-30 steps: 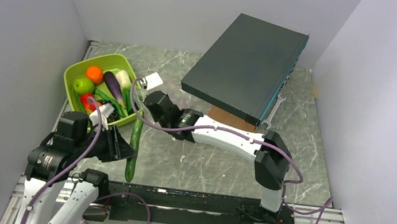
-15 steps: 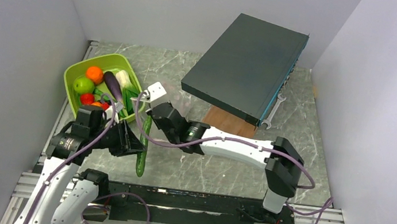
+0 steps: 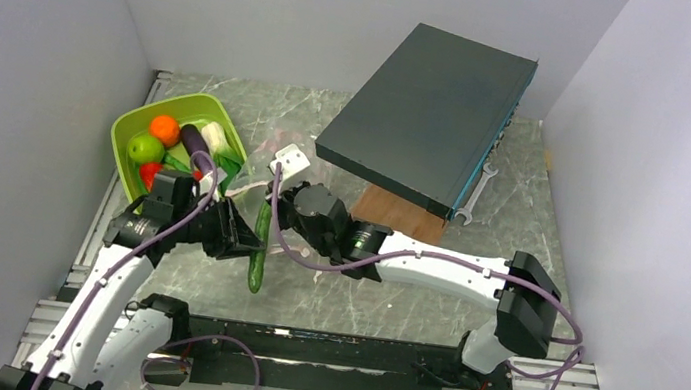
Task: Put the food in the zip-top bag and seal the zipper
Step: Place the fake vegetable in the zipper food storage bag.
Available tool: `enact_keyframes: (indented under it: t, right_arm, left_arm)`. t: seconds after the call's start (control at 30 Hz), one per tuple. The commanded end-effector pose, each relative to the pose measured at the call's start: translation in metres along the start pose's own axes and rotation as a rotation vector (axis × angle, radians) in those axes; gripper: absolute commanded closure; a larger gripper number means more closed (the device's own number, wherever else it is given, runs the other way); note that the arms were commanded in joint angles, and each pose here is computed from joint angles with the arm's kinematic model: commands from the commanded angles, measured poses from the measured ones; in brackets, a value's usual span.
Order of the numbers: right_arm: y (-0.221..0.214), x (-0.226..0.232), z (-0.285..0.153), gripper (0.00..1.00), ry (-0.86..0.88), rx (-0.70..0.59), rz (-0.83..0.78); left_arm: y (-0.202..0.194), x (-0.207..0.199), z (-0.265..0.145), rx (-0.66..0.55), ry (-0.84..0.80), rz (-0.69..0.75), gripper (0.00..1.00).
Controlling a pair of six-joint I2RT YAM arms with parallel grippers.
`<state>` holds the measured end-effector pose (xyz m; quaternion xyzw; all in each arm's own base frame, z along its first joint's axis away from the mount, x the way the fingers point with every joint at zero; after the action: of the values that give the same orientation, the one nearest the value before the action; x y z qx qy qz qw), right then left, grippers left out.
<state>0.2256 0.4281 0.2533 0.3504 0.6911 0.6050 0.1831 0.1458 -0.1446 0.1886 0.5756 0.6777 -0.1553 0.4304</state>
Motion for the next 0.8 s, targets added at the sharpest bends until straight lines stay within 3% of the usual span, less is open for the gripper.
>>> enact_keyframes:
  t: [0.0,0.13,0.27,0.43,0.63,0.77]
  right_arm:
    - [0.017,0.004,0.008,1.0,-0.024,-0.034,0.119]
    - [0.015,0.0,0.019,1.0,-0.064,0.006,0.226]
    - [0.014,0.002,0.026,1.0,-0.072,0.037,0.316]
    - [0.014,0.001,0.031,1.0,-0.074,0.076,0.366]
    - [0.008,-0.002,0.036,1.0,-0.102,0.102,0.342]
    - [0.011,0.002,0.034,1.0,-0.076,0.086,0.343]
  left_arm:
    - [0.004,-0.009,-0.004,-0.056,-0.057,0.088,0.8]
    - [0.003,-0.006,-0.014,-0.161,-0.037,0.123,0.45]
    - [-0.003,0.001,-0.024,-0.194,0.022,0.139,0.33]
    - [-0.011,0.001,-0.038,-0.217,0.061,0.147,0.28]
    - [-0.02,-0.011,-0.056,-0.279,0.021,0.182,0.33]
    - [-0.018,-0.02,-0.052,-0.285,-0.056,0.218,0.48]
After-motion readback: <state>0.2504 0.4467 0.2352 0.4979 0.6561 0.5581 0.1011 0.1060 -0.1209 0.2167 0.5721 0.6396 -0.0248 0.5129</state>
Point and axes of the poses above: each gripper's point midway between its finger pads, its own z axis out along the fingers, its own x axis along the line the jaws close on, y = z × x, the point moved 2 cm from there along -z, back along the fingers, and after that the axes turned 8 degrees about z, right-handed, at the moved point
